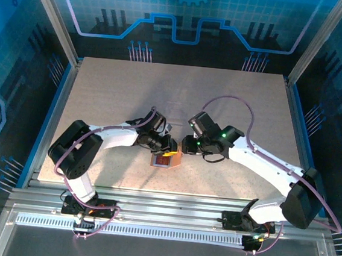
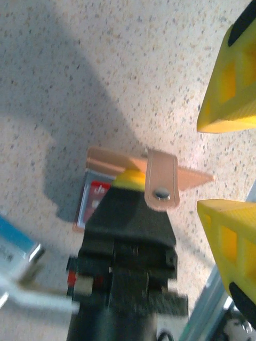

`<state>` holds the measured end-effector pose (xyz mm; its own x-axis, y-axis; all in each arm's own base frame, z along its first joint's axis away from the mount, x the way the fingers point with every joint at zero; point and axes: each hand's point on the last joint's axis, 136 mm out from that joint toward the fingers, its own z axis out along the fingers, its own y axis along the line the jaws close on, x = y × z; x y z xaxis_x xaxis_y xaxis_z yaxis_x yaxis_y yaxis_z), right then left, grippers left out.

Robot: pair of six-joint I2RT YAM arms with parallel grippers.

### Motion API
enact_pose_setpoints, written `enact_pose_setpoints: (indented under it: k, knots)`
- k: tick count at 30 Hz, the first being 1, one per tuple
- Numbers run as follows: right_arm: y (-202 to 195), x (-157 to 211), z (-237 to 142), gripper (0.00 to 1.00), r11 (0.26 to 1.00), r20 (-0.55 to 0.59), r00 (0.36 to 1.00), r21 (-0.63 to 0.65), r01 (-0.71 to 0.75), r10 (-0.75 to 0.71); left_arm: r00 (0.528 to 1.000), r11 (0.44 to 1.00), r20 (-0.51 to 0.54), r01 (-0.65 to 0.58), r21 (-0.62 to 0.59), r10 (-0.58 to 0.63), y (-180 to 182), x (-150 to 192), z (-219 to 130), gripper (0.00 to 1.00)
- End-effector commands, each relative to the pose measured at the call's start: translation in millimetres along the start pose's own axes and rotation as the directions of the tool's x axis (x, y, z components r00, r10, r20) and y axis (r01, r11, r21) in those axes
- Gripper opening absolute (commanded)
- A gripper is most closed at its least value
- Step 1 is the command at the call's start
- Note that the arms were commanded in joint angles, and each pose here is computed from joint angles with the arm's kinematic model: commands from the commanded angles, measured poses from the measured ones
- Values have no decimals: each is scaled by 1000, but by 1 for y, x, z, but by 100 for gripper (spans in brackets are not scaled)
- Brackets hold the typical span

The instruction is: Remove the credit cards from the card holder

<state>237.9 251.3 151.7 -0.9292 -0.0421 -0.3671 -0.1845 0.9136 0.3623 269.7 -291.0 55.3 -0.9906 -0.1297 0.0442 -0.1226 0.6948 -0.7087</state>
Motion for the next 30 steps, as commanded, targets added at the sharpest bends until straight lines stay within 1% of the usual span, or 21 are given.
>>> enact_pose_setpoints:
  k: [1,4,6,8,13,19,27,30]
  knots:
    - [33,-6,-3,37,985,1,1000,-170,-27,28,999,1000,-30,14,1,-14,5,5,7,21]
    - [56,-4,7,32,955,-27,999,-292,-46,40,999,1000,-29,19,1,-19,6,4,8,22]
    - [65,-1,15,29,940,-50,998,-335,-59,44,999,1000,-29,18,-2,-18,6,4,9,22]
    - [68,3,22,27,935,-63,997,-349,-62,42,999,1000,-29,19,0,-19,6,4,8,22]
    - [51,20,44,22,953,-111,992,-290,-86,56,999,1000,-31,20,-2,-20,8,6,8,22]
    - [21,27,50,18,986,-105,992,-150,-78,63,999,1000,-26,23,3,-22,7,6,7,22]
    - [18,23,42,16,987,-64,996,-144,-77,69,1000,1000,-21,23,4,-23,8,6,5,20]
    - [15,27,47,14,987,-83,994,-136,-85,74,1000,1000,-18,25,5,-25,8,6,4,18]
